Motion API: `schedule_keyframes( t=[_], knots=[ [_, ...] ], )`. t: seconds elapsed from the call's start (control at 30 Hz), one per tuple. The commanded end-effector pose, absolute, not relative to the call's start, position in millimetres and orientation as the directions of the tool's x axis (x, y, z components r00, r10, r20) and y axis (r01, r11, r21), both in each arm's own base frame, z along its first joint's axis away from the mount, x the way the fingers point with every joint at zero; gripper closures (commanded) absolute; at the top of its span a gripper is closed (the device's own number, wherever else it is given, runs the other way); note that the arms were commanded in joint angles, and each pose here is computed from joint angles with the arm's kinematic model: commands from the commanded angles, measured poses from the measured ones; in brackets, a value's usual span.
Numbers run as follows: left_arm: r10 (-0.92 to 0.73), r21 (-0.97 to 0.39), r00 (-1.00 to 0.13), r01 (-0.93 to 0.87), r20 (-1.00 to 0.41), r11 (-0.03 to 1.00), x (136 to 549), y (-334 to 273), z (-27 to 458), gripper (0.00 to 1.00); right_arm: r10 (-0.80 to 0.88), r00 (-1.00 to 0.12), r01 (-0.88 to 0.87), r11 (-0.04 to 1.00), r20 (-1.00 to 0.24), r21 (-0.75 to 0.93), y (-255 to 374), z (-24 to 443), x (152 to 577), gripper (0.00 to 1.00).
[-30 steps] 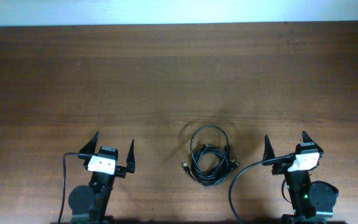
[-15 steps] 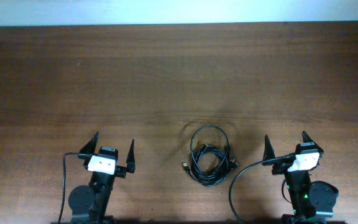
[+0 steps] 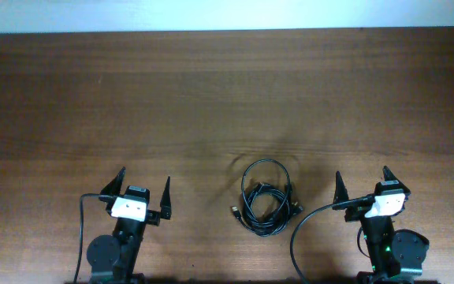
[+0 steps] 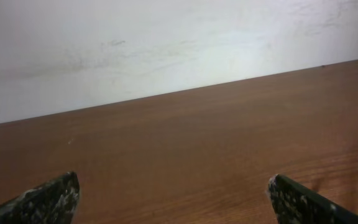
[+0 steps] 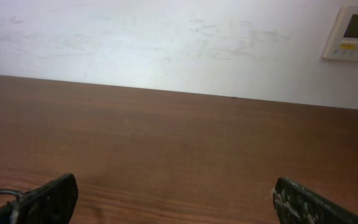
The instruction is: Untangle cables
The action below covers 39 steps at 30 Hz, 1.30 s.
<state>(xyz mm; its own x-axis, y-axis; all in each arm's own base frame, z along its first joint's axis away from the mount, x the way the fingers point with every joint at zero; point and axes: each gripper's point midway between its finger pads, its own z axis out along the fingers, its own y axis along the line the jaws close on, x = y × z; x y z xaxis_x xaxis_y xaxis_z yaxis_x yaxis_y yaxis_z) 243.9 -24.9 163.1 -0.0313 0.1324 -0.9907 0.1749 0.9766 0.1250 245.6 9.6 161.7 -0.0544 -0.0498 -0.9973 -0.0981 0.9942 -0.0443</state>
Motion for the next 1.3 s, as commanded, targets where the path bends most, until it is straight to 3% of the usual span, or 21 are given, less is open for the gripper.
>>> schedule_keyframes(
  t=[0.0, 1.27],
  knots=[
    [0.145, 0.138, -0.034, 0.171, -0.989, 0.976, 243.8, -24.2, 161.3, 0.01, -0.05, -0.054, -0.119, 0.992, -0.997, -0.043, 13.7, 160.1, 244.9, 0.0],
    [0.142, 0.128, -0.056, 0.212, -0.988, 0.969, 237.4, -31.0, 171.3, 0.01, -0.05, -0.054, -0.119, 0.992, -0.997, -0.043, 13.7, 160.1, 244.9, 0.0]
  ],
)
